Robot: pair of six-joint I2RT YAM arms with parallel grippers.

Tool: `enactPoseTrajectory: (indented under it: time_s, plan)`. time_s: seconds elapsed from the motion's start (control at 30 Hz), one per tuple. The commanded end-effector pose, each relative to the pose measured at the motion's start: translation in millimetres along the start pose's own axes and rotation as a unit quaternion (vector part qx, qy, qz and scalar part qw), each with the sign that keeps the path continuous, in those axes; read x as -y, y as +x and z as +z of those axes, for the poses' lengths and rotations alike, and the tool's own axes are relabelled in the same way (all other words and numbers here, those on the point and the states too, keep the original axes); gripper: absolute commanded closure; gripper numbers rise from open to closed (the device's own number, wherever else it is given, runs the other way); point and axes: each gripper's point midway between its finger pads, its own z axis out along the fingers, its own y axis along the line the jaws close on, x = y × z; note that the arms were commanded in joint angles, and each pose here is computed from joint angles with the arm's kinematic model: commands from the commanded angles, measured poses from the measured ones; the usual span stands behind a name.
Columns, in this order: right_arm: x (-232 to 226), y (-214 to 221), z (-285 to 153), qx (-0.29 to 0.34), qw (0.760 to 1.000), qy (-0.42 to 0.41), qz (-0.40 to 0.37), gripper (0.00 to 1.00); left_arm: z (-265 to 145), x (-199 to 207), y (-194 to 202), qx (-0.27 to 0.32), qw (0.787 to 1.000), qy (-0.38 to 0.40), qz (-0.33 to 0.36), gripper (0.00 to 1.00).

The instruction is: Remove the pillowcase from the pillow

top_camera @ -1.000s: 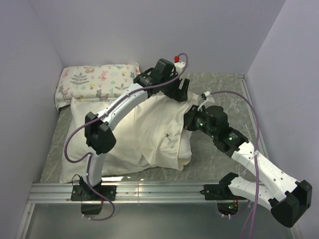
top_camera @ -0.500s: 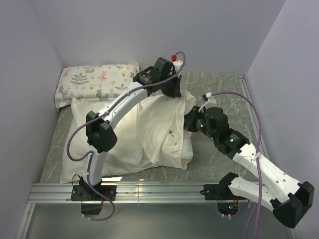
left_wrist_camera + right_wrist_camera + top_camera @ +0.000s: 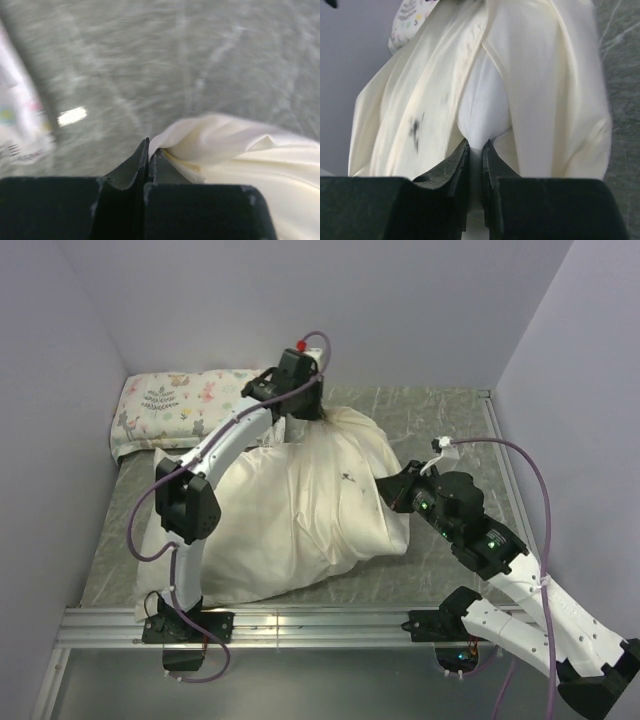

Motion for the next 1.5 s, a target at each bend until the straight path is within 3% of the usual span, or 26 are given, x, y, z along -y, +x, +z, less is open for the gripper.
enactPoseTrajectory:
  time_s: [0.0,0.13,0.23,0.27,0.4,0.57,0.6,0.63,0.7,0.73,0.83,1.0,1.1,1.3,1.47]
  plan:
    - [-23.2,-41.0,-25.0,0.074,0.996,-0.044,0.000,1.00,-24.2,-140.4,-53.6,0.086,0.977,-0.191,-0.036,1.00]
    - [-20.5,-40.9,-25.3,0.079,0.996,-0.040,0.000,1.00,-23.4,-147.1,-49.7,0.074,0.977,-0.198,-0.028,1.00]
    - [-14.9,-42.0,-17.8,0.081,0.996,-0.021,-0.003,1.00,-21.1,-126.3,-33.5,0.047,0.988,-0.146,-0.012,1.00]
    - [-16.9,-47.1,-15.9,0.088,0.996,-0.020,-0.005,1.00,-33.1,-114.2,-41.4,0.065,0.990,-0.129,0.001,1.00]
    - [-17.7,-58.9,1.7,0.089,0.996,0.005,-0.019,1.00,-40.1,-77.5,4.7,0.018,0.993,-0.105,0.055,1.00]
    - [-31.4,-91.4,5.3,0.112,0.993,-0.003,-0.023,1.00,-62.1,-60.7,33.5,0.023,0.987,-0.141,0.076,0.97]
    - [-30.7,-92.3,11.3,0.106,0.994,0.003,-0.026,1.00,-62.2,-59.2,42.6,0.019,0.986,-0.144,0.081,0.94]
    - [-35.3,-94.9,11.5,0.103,0.994,-0.003,-0.028,1.00,-65.4,-49.2,41.8,0.030,0.986,-0.141,0.086,0.74]
    - [-45.6,-103.8,10.7,0.106,0.994,-0.016,-0.029,1.00,-80.2,-48.6,29.8,0.055,0.983,-0.155,0.077,0.56]
    - [-51.1,-103.7,10.1,0.101,0.994,-0.027,-0.031,1.00,-86.6,-48.4,23.8,0.065,0.982,-0.160,0.073,0.36]
    - [-58.0,-108.1,12.2,0.095,0.994,-0.033,-0.033,1.00,-120.8,-40.1,-11.3,0.120,0.978,-0.161,0.062,0.23]
    - [-66.7,-117.6,10.8,0.097,0.994,-0.039,-0.034,1.00,-190.8,-7.3,-57.1,0.195,0.971,-0.126,0.053,0.14]
    - [-72.5,-127.4,8.5,0.105,0.993,-0.040,-0.033,1.00,-221.0,8.8,-60.7,0.214,0.970,-0.103,0.043,0.09]
    - [-90.0,-155.3,-4.5,0.131,0.989,-0.053,-0.036,1.00,-244.9,30.9,-38.1,0.212,0.975,-0.053,0.033,0.01]
    - [-99.5,-173.4,-15.1,0.147,0.987,-0.057,-0.042,1.00,-255.6,90.0,0.8,0.208,0.975,0.068,0.039,0.01]
